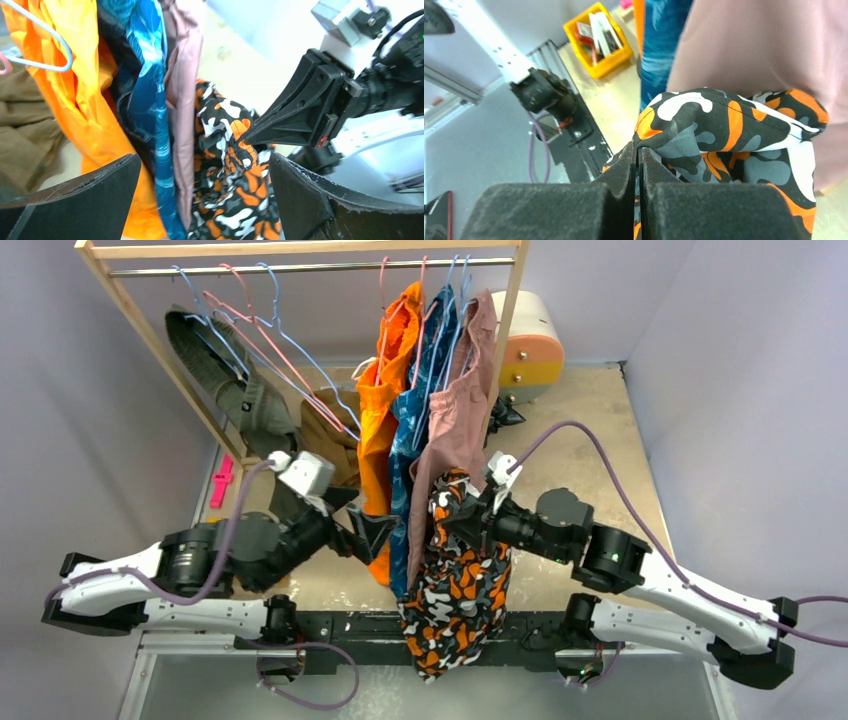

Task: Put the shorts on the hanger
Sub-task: Adjust the shorts at the center of the board.

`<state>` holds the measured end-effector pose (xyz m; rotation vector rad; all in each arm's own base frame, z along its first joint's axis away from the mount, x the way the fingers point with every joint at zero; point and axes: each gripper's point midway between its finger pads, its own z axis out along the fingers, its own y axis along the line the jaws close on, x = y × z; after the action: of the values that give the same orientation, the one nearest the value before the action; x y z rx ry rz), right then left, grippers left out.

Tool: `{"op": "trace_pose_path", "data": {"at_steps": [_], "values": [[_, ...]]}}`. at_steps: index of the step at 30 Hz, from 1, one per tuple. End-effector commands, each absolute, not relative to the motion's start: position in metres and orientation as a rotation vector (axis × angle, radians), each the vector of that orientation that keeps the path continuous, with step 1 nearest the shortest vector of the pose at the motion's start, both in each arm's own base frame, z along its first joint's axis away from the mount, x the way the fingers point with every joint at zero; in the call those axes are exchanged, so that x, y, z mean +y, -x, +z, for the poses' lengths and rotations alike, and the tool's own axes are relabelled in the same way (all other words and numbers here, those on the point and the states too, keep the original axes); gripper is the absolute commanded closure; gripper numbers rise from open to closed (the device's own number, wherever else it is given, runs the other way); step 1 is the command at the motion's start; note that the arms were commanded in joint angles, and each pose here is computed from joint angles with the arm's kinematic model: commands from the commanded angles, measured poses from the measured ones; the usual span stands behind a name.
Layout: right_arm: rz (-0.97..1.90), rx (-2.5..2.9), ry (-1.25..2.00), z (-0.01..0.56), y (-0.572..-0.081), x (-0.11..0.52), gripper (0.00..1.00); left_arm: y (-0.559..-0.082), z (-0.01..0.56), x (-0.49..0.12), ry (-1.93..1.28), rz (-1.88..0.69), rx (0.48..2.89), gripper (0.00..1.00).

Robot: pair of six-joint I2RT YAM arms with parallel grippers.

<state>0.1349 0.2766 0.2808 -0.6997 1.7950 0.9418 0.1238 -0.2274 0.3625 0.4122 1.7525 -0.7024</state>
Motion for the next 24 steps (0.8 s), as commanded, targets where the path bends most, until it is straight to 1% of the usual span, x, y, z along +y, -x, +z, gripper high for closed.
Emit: {"op": "trace_pose_path", "data": {"at_steps": [1,2,4,7,9,13,18,24], "values": [[1.136,1.576,0.722,0.355,-0.112,0.278,1.00,-0.103,0.398,-0.239,-0.435,-0.945,1.665,0.00],[1.163,1.522,0.709,0.377,-0.109,0.276,1.00,-0.098,0.399,-0.243,-0.473,-0.964,1.660,0.00],[1.191,1.469,0.700,0.398,-0.106,0.274,1.00,-0.090,0.399,-0.255,-0.556,-0.982,1.659,0.00],[1.226,1.423,0.700,0.417,-0.100,0.273,1.00,-0.076,0.392,-0.276,-0.718,-0.979,1.674,0.07],[1.271,1.417,0.692,0.424,-0.095,0.273,1.00,-0.071,0.384,-0.285,-0.795,-0.954,1.691,0.10],[1.285,1.429,0.658,0.425,-0.096,0.272,1.00,-0.070,0.381,-0.290,-0.858,-0.921,1.678,0.10],[1.289,1.473,0.637,0.414,-0.098,0.274,1.00,-0.076,0.384,-0.280,-0.869,-0.870,1.654,0.10],[1.298,1.472,0.638,0.414,-0.099,0.277,1.00,-0.088,0.375,-0.276,-0.869,-0.750,1.680,0.14]]}}
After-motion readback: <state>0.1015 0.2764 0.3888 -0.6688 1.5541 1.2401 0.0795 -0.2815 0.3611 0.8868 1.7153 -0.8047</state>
